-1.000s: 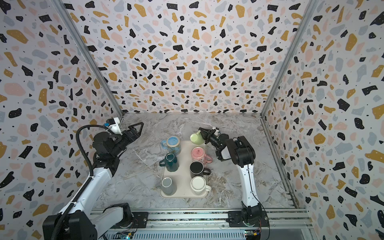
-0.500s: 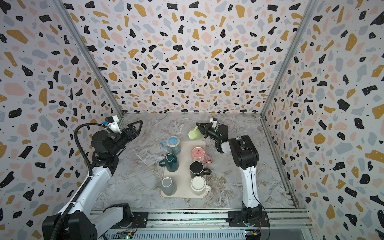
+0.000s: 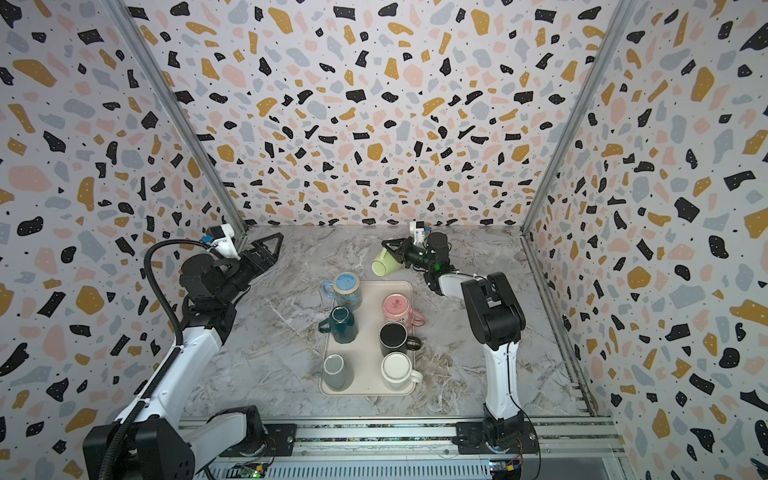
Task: Turn the mug right side up
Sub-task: 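Lift the green mug and rotate it upright with the right gripper, then move the left gripper to the green mug's handle beside the right gripper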
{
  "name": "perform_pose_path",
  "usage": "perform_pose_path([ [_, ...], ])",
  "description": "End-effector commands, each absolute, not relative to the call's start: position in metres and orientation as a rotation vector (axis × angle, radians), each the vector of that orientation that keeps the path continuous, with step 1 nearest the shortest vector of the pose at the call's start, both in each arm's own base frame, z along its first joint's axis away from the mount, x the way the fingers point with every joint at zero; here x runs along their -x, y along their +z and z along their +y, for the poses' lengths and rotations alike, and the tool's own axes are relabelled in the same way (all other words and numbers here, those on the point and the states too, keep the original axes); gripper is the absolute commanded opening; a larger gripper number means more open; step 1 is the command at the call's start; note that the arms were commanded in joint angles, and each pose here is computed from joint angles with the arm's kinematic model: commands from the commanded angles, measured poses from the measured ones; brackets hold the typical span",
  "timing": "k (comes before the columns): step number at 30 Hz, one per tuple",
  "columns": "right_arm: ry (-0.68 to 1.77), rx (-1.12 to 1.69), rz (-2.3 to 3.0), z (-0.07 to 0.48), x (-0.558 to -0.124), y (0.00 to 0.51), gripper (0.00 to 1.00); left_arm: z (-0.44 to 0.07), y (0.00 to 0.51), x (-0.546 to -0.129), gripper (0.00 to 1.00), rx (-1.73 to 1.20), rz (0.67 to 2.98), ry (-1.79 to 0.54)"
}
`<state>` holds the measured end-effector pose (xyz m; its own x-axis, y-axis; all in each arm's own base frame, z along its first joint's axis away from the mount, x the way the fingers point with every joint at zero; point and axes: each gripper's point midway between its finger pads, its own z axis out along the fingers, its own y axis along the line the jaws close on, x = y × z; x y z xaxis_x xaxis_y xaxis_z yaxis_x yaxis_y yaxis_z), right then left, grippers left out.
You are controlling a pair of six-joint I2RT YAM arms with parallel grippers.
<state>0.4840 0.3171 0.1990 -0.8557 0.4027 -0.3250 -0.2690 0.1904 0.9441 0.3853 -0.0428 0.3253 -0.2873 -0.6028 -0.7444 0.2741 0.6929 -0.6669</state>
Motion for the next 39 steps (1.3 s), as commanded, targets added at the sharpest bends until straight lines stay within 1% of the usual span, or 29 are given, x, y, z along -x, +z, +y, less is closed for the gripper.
perform_pose_path([
  [1, 1.529, 0.153, 1.802, 0.324, -0.472, 0.284, 0.00, -0.042, 0.351, -0.389, 1.00, 0.214, 1.596, -0.855],
  [5, 1.394, 0.263, 1.789, 0.329, -0.463, 0.297, 0.00, -0.045, 0.356, -0.395, 0.97, 0.194, 1.587, -0.884],
  [12, 1.244, 0.463, 1.744, 0.342, -0.440, 0.312, 0.00, -0.051, 0.371, -0.406, 0.96, 0.157, 1.565, -0.933],
  [19, 1.014, 0.748, 1.688, 0.376, -0.398, 0.317, 0.00, -0.061, 0.365, -0.414, 0.92, 0.114, 1.656, -0.958],
  [23, 0.864, 0.872, 1.653, 0.387, -0.379, 0.314, 0.00, -0.076, 0.356, -0.411, 0.92, 0.028, 1.763, -0.905],
  [25, 0.793, 0.910, 1.638, 0.389, -0.372, 0.312, 0.00, -0.090, 0.347, -0.407, 0.91, -0.030, 1.831, -0.889],
  [31, 0.593, 0.973, 1.556, 0.386, -0.354, 0.316, 0.00, -0.118, 0.328, -0.397, 0.88, -0.158, 1.942, -0.852],
  [39, 0.442, 1.036, 1.475, 0.388, -0.337, 0.327, 0.00, -0.151, 0.306, -0.385, 0.86, -0.303, 2.062, -0.774],
])
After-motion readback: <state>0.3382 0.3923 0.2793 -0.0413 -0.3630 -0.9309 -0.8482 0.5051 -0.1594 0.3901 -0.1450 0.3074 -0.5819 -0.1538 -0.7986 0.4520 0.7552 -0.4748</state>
